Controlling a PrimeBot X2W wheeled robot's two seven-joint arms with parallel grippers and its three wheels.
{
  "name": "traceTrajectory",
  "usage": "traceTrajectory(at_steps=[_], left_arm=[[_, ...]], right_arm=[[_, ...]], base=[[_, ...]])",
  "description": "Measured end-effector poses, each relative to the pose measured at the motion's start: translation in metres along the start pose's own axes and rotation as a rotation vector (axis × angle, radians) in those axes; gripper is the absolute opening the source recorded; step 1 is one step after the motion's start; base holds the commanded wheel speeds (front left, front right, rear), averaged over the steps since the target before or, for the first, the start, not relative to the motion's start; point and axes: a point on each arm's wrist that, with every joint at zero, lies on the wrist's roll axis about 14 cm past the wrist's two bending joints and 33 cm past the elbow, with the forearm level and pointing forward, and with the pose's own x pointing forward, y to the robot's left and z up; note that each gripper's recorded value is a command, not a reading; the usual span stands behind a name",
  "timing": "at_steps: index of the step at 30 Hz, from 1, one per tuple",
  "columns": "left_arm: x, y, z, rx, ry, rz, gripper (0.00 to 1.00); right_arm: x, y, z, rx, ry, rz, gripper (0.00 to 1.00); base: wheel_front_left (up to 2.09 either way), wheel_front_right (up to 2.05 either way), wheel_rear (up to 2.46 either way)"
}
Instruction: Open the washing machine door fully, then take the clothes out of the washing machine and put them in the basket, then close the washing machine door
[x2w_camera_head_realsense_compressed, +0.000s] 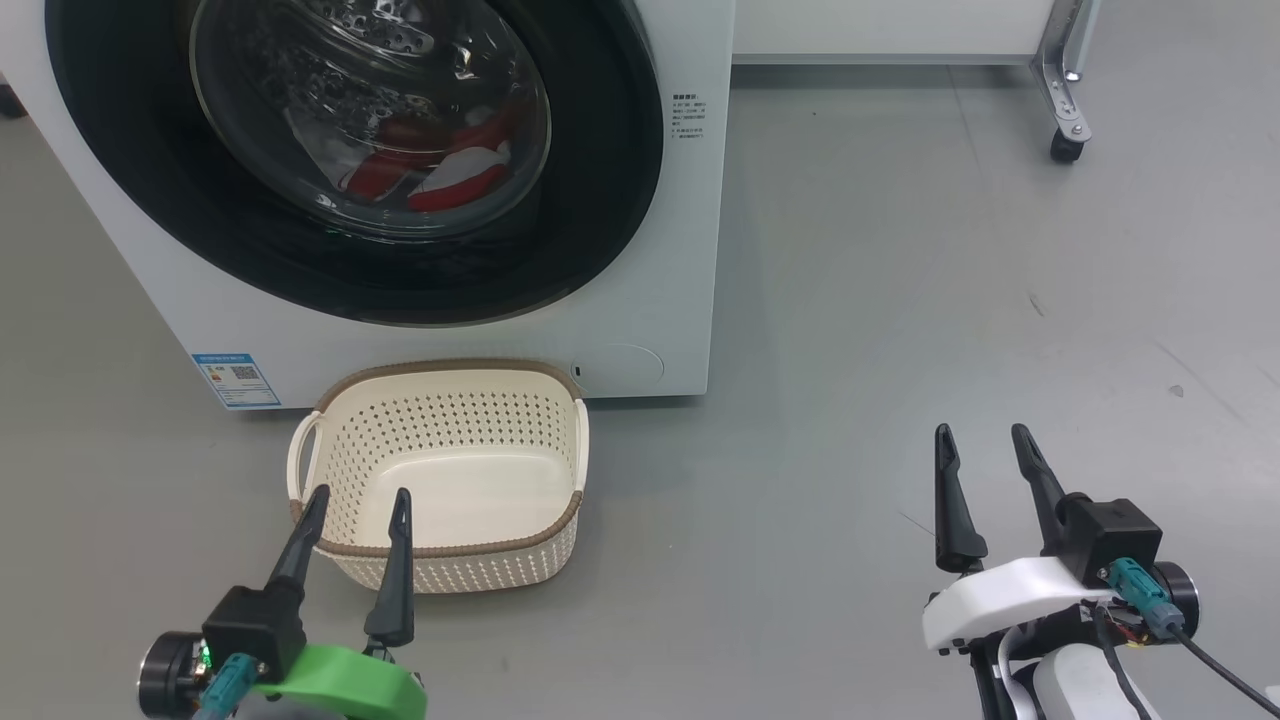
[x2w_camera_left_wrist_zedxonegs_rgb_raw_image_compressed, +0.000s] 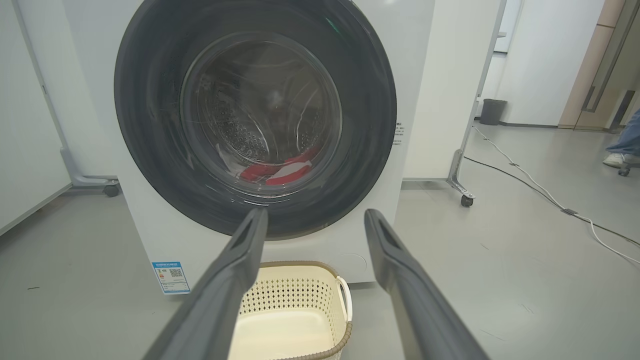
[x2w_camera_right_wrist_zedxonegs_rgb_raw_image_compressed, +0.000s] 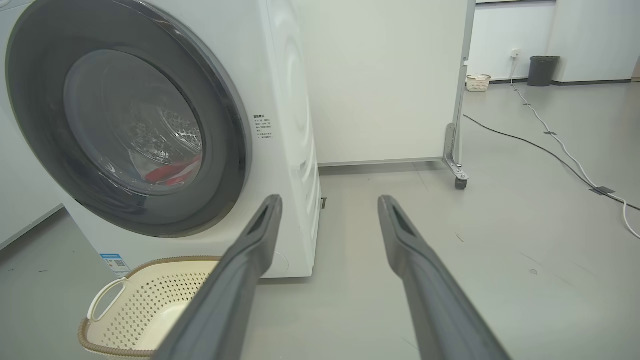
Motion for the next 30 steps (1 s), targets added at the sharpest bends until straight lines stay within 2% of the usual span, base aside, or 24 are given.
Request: traceTrajectory(at_steps=[4,13,30], left_arm=[[-0.003,0.000,-0.009,0.031,0.029,0.008,1.00],[-0.009,0.003,-0.030,0.000,0.093,0.035,1.00],[-0.016,0.009,-0.059,-0.019,0.189,0.069,1.00]], right_arm=[[-0.002,-0.001,-0.004,-0.018,0.010,-0.004,1.00],[-0.008,-0.010,-0.027,-0.020,0.107,-0.039,1.00],[-0.005,-0.011,-0.033,-0.018,0.128,-0.048,1.00]], base=[[0.00,0.00,0.00],[0.00,0.00,0.00],[0.00,0.00,0.00]])
